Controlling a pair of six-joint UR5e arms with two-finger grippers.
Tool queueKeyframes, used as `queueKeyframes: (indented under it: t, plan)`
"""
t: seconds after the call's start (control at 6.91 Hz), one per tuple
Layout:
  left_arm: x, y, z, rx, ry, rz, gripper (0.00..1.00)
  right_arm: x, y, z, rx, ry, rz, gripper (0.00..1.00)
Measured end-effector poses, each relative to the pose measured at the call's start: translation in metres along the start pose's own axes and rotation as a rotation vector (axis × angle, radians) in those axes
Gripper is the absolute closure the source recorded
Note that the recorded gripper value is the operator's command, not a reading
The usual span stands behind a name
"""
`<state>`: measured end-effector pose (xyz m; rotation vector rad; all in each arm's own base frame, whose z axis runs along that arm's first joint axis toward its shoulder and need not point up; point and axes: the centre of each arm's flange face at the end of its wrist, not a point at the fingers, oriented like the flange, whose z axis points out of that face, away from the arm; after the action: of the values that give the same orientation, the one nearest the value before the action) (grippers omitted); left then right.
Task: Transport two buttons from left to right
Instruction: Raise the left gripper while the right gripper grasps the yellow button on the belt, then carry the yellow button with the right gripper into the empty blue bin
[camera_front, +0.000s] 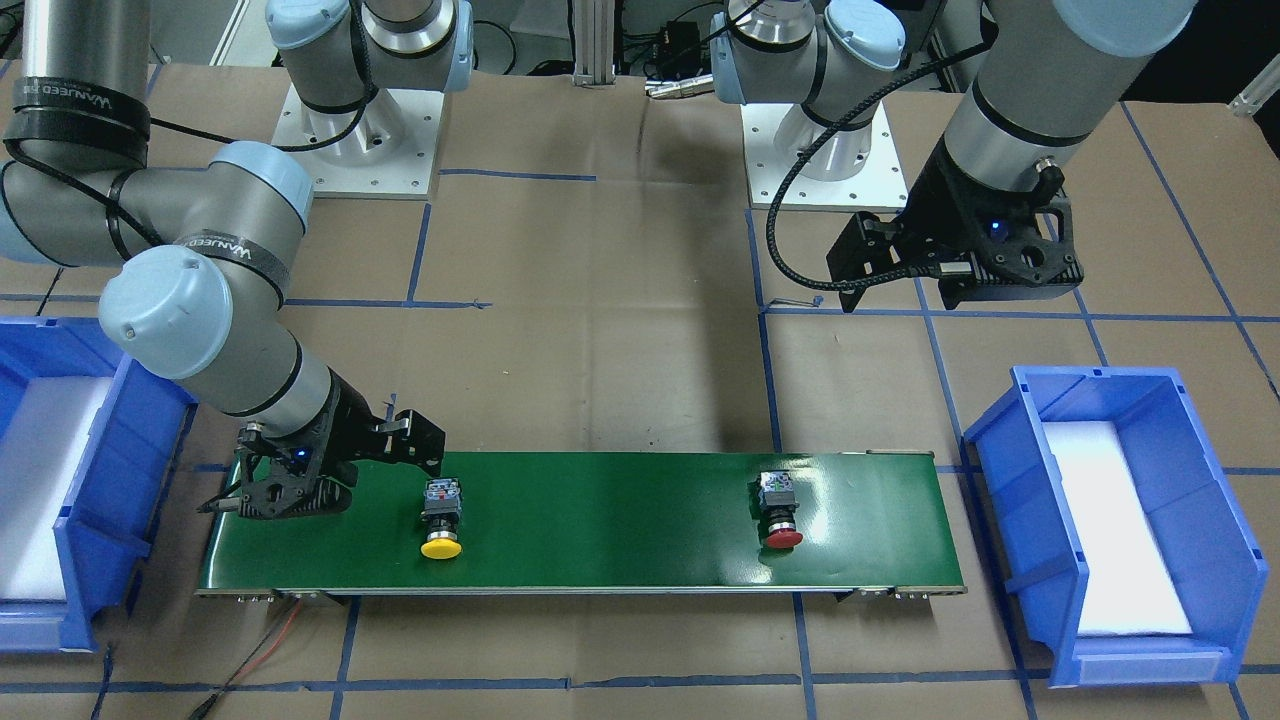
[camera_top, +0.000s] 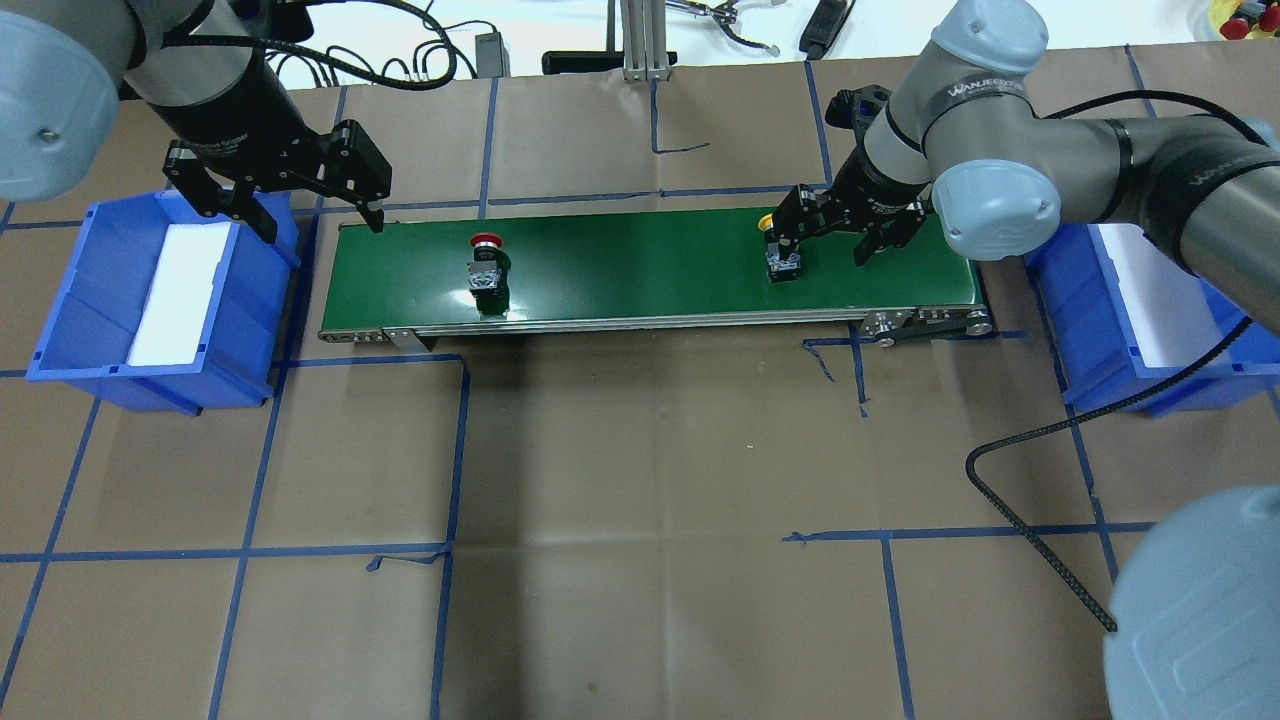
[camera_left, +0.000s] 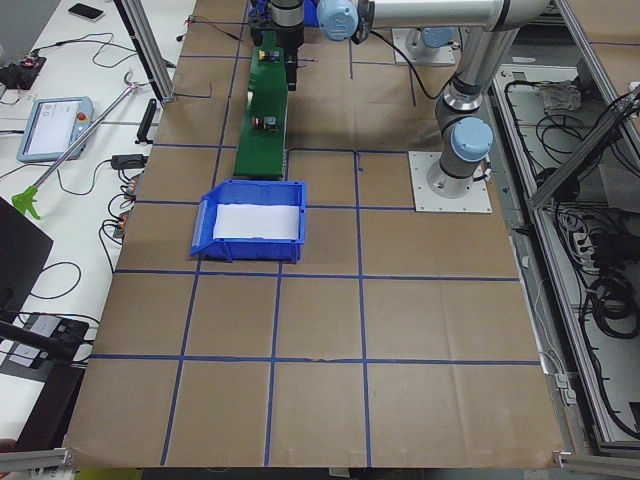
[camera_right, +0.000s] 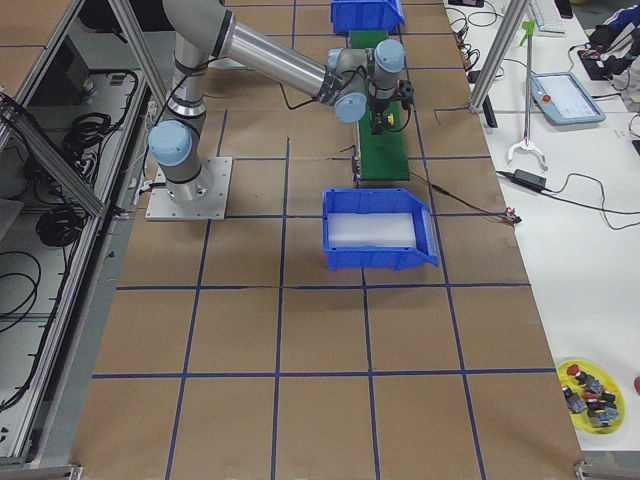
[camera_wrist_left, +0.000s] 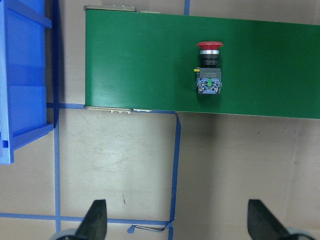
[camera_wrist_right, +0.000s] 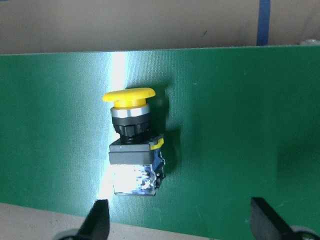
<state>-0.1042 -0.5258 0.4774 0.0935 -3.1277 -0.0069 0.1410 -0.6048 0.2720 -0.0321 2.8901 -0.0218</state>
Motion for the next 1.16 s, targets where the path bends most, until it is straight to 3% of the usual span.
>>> queueKeyframes:
  t: [0.43, 0.58, 0.72, 1.01, 1.16]
  plan:
    - [0.0, 0.0, 0.0, 0.002, 0.003, 0.001, 0.0, 0.008, -0.004, 0.018, -0.02, 0.028, 0.005, 0.02]
    - [0.0, 0.0, -0.001, 0.003, 0.004, 0.0, 0.0, 0.012, -0.007, 0.023, -0.017, 0.056, 0.004, 0.14]
    - [0.0, 0.0, -0.001, 0.004, 0.005, 0.0, 0.0, 0.015, -0.009, 0.028, -0.014, 0.073, 0.003, 0.37]
    - [0.0, -0.001, -0.001, 0.005, 0.004, 0.0, 0.0, 0.018, -0.012, 0.032, -0.001, 0.094, -0.003, 0.92]
    - [0.0, -0.001, -0.001, 0.005, 0.003, 0.0, 0.0, 0.02, -0.013, 0.03, 0.002, 0.119, -0.004, 0.95]
